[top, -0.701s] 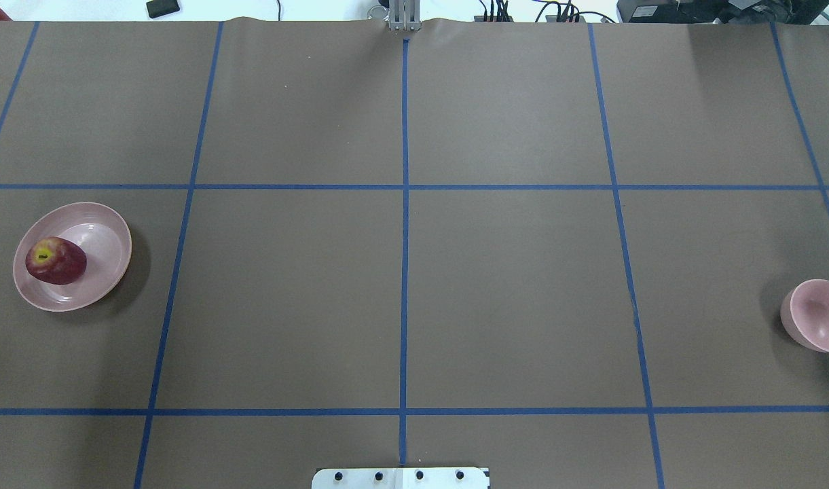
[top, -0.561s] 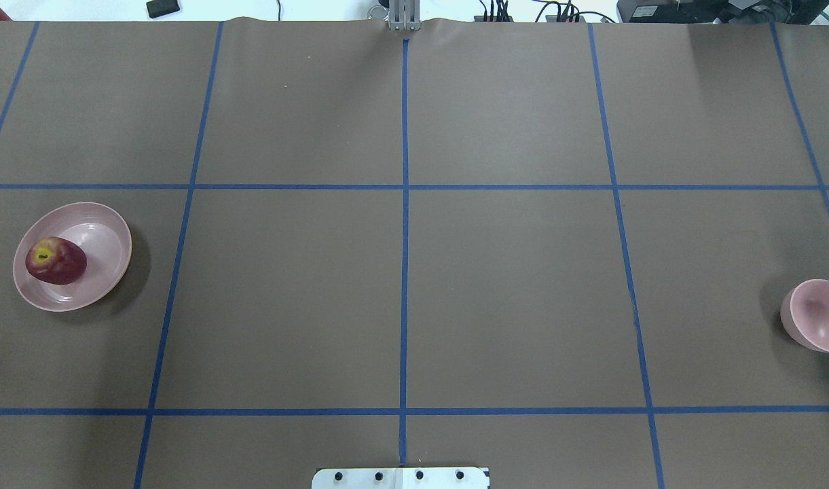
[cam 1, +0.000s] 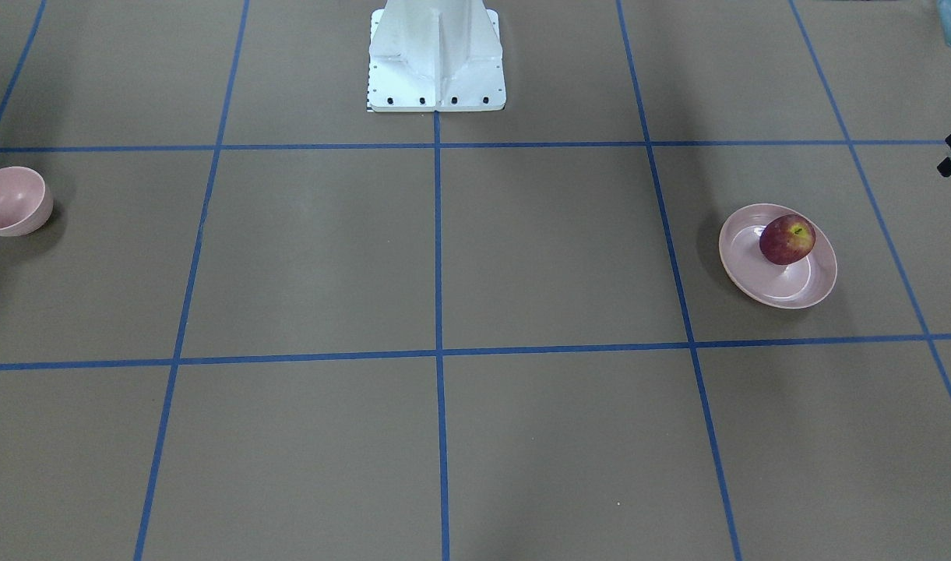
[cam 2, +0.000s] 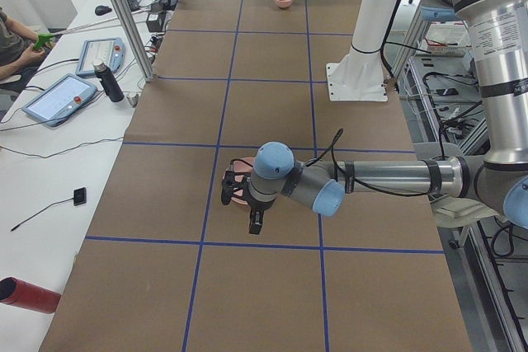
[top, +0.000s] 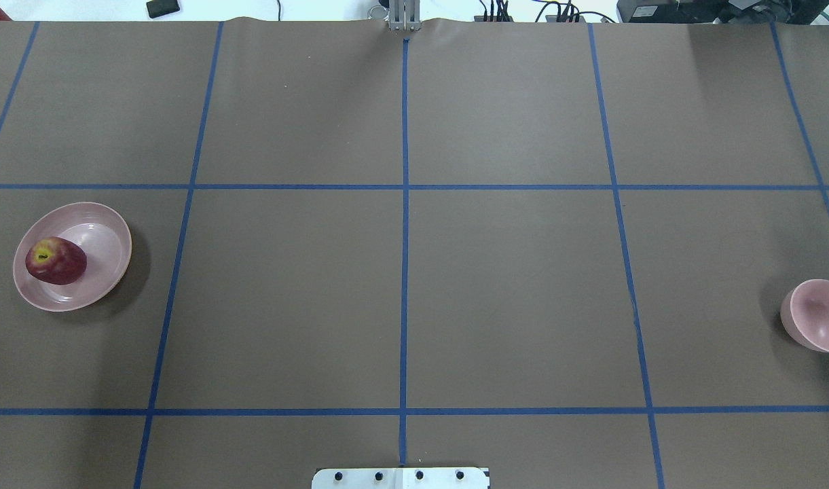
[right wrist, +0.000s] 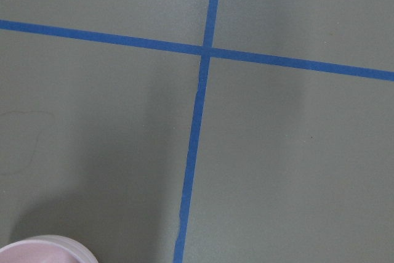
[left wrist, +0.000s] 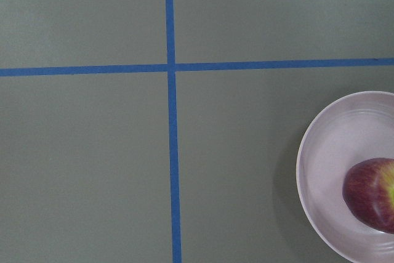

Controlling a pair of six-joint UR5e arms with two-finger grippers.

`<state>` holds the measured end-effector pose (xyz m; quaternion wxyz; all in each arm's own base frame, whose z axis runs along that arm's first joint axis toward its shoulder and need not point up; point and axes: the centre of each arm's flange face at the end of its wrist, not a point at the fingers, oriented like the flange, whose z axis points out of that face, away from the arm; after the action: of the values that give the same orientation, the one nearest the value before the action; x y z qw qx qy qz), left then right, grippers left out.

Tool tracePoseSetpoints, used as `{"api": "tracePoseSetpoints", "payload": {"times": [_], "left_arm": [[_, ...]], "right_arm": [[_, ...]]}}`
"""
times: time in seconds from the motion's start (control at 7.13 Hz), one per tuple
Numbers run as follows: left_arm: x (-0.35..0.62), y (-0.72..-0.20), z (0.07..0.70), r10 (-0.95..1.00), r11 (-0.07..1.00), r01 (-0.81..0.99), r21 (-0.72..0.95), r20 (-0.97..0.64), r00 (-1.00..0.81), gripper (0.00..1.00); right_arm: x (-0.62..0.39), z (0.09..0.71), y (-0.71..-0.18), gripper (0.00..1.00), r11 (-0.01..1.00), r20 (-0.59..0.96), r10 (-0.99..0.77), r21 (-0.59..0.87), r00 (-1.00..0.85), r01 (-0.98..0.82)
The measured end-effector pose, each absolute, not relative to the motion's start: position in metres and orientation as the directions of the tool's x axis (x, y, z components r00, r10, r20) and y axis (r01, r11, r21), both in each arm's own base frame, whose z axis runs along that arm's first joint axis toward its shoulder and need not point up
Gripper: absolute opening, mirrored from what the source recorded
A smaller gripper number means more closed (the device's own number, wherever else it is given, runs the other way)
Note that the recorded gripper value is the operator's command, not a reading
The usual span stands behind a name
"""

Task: Move apple from plate to bowl

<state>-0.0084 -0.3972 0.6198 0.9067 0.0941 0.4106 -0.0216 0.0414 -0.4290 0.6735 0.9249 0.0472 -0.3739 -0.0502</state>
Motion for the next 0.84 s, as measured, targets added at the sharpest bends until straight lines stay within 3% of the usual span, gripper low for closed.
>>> {"api": "tracePoseSetpoints", "payload": {"times": [0.84], "left_arm": [[-0.007,-0.398,0.619,0.038,0.982,0.116,0.15,-0.754,0.655,0.98]], "right_arm": [[0.026,0.681,-0.428,1.0,0.989,0.712,-0.147,0.124,0.687,0.083]]}}
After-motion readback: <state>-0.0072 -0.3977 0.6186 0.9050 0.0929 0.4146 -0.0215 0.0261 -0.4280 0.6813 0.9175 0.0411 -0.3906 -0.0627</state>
